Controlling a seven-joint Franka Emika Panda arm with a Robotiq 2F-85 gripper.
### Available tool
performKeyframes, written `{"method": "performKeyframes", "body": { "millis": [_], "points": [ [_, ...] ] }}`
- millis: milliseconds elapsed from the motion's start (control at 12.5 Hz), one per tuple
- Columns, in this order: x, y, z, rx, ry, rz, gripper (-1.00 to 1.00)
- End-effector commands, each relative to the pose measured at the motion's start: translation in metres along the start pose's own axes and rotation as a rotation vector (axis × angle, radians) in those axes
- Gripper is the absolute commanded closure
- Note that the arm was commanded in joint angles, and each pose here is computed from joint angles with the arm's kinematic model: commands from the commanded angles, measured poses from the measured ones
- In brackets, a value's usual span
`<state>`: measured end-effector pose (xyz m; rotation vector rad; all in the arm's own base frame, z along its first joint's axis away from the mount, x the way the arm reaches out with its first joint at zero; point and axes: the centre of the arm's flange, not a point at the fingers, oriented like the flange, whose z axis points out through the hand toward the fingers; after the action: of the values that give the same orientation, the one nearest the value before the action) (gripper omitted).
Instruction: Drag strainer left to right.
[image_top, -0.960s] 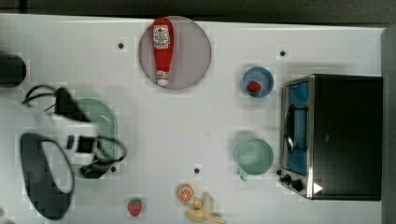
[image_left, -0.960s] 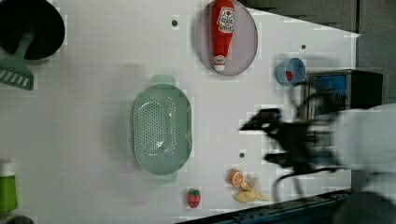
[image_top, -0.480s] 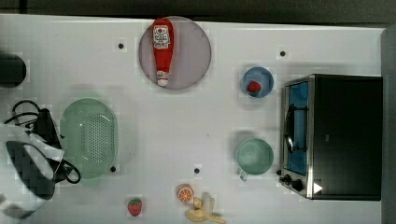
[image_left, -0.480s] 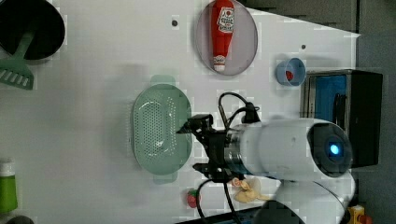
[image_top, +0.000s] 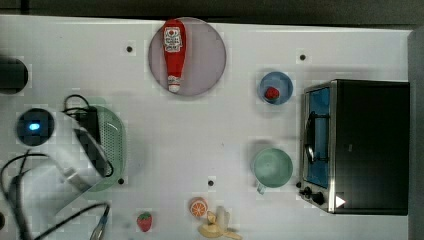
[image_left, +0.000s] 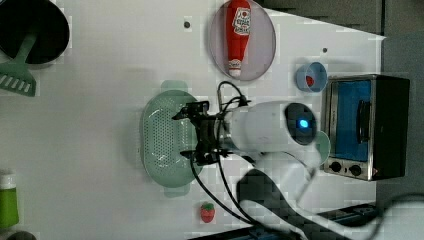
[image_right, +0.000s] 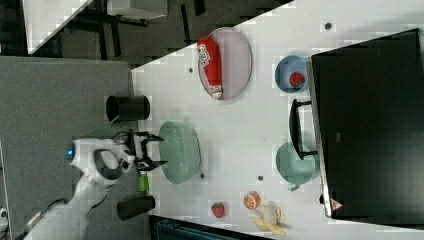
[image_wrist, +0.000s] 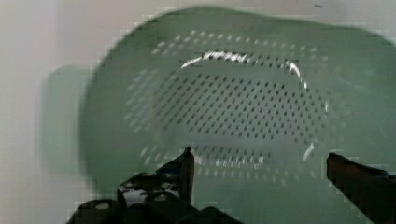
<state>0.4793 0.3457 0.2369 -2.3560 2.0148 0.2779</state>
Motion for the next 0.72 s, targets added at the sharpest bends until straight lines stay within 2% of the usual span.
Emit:
{"method": "performKeyframes", "body": {
  "millis": [80,400,720],
  "points": [
    [0.008,-0.001,0.035,0.020,0.009,0.088,-1.00],
    [0.038,-0.002,0.059,-0.004,0.062,0.159,-1.00],
    [0.049,0.006,0.073,-0.011,0.070,0.168,-1.00]
  ]
}}
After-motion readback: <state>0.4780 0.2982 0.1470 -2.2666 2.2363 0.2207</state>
